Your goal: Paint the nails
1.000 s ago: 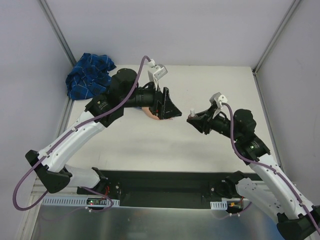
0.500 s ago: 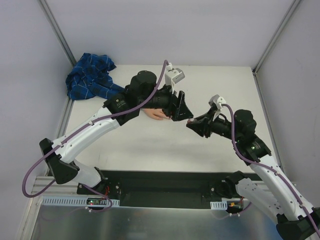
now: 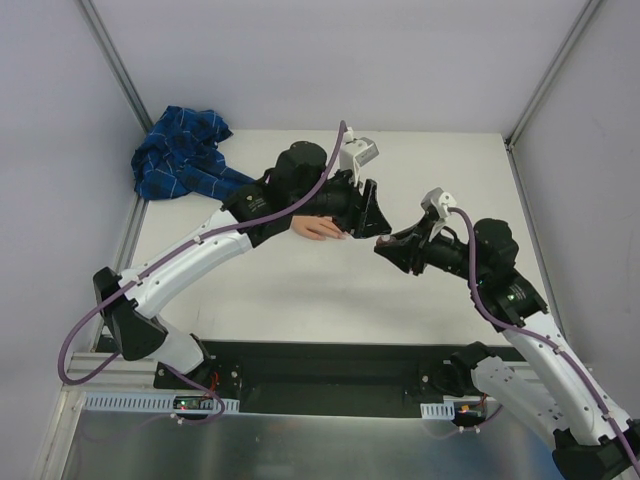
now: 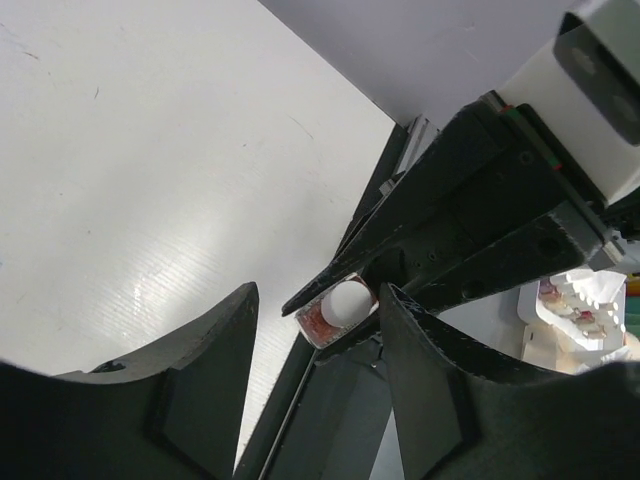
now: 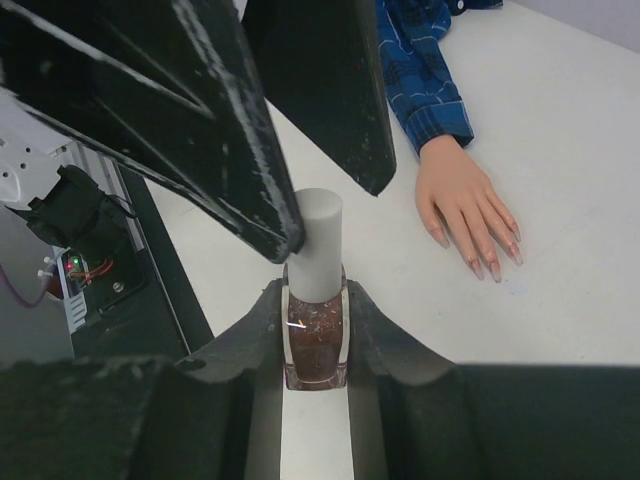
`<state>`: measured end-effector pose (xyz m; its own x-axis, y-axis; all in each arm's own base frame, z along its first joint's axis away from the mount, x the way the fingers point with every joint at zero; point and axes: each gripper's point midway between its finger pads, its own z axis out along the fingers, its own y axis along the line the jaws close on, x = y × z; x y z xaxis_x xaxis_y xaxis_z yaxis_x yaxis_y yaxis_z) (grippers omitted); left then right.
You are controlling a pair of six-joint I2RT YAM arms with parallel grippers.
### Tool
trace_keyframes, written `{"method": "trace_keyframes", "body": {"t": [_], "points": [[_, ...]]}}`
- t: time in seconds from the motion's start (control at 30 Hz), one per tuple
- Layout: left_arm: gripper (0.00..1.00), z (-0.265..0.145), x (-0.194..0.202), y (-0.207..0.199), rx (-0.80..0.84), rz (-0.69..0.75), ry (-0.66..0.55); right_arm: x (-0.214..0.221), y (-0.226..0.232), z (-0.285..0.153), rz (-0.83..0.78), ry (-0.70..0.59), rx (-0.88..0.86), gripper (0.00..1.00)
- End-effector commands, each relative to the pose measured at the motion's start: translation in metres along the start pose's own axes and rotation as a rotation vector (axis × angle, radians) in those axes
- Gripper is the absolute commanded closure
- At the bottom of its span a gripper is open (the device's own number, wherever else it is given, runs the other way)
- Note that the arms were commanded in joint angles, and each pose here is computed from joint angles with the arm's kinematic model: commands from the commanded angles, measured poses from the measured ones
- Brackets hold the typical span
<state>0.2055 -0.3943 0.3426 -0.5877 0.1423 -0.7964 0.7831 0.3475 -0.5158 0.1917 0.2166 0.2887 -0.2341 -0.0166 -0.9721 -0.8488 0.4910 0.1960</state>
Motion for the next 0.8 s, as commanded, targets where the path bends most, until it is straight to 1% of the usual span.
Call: {"method": "trace_keyframes", "body": {"t": [0.0,0.1,0.13,0.4,0.43,0.5,0.53,0.57,0.6,0.63,0.67,0.7,0.73,0.77], "points": [[0.52,0.006,-0.010,-0.015,0.054,-0.016,-0.017,-0.042,0.011,-0.008,-0.061,-0.106,-0.024,1.00],[0.62,0.006,-0.013,-0.017,0.062,-0.013,-0.020,-0.042,0.012,-0.008,-0.060,-0.105,-0.026,1.00],[0.64,0.006,-0.013,-0.017,0.065,-0.015,-0.018,-0.042,0.012,-0.008,-0.061,-0.106,-0.024,1.00],[0.66,0.009,-0.007,-0.024,0.112,-0.044,0.015,-0.047,0.009,-0.007,-0.063,-0.121,-0.011,1.00],[0.72,0.009,-0.007,-0.024,0.110,-0.045,0.016,-0.048,0.009,-0.008,-0.065,-0.124,-0.010,1.00],[0.81,0.008,-0.008,-0.023,0.104,-0.035,0.008,-0.048,0.009,-0.007,-0.060,-0.122,-0.013,1.00],[0.90,0.007,-0.009,-0.021,0.094,-0.032,0.003,-0.048,0.009,-0.007,-0.060,-0.122,-0.013,1.00],[0.95,0.006,-0.010,-0.021,0.089,-0.023,-0.005,-0.047,0.010,-0.007,-0.057,-0.119,-0.014,1.00],[1.00,0.005,-0.012,-0.021,0.087,-0.018,-0.011,-0.046,0.008,-0.007,-0.052,-0.120,-0.005,1.00],[1.00,0.004,-0.013,-0.022,0.084,-0.015,-0.015,-0.045,0.008,-0.006,-0.047,-0.116,-0.005,0.99],[1.00,0.003,-0.014,-0.021,0.078,-0.007,-0.021,-0.045,0.007,-0.006,-0.047,-0.117,-0.004,0.97],[1.00,0.001,-0.016,-0.022,0.075,-0.001,-0.030,-0.044,0.008,-0.006,-0.043,-0.114,-0.003,0.93],[1.00,-0.001,-0.017,-0.021,0.070,0.004,-0.036,-0.043,0.007,-0.006,-0.042,-0.110,-0.003,0.83],[1.00,-0.001,-0.018,-0.021,0.068,0.017,-0.040,-0.042,0.007,-0.006,-0.043,-0.105,-0.005,0.80]]}}
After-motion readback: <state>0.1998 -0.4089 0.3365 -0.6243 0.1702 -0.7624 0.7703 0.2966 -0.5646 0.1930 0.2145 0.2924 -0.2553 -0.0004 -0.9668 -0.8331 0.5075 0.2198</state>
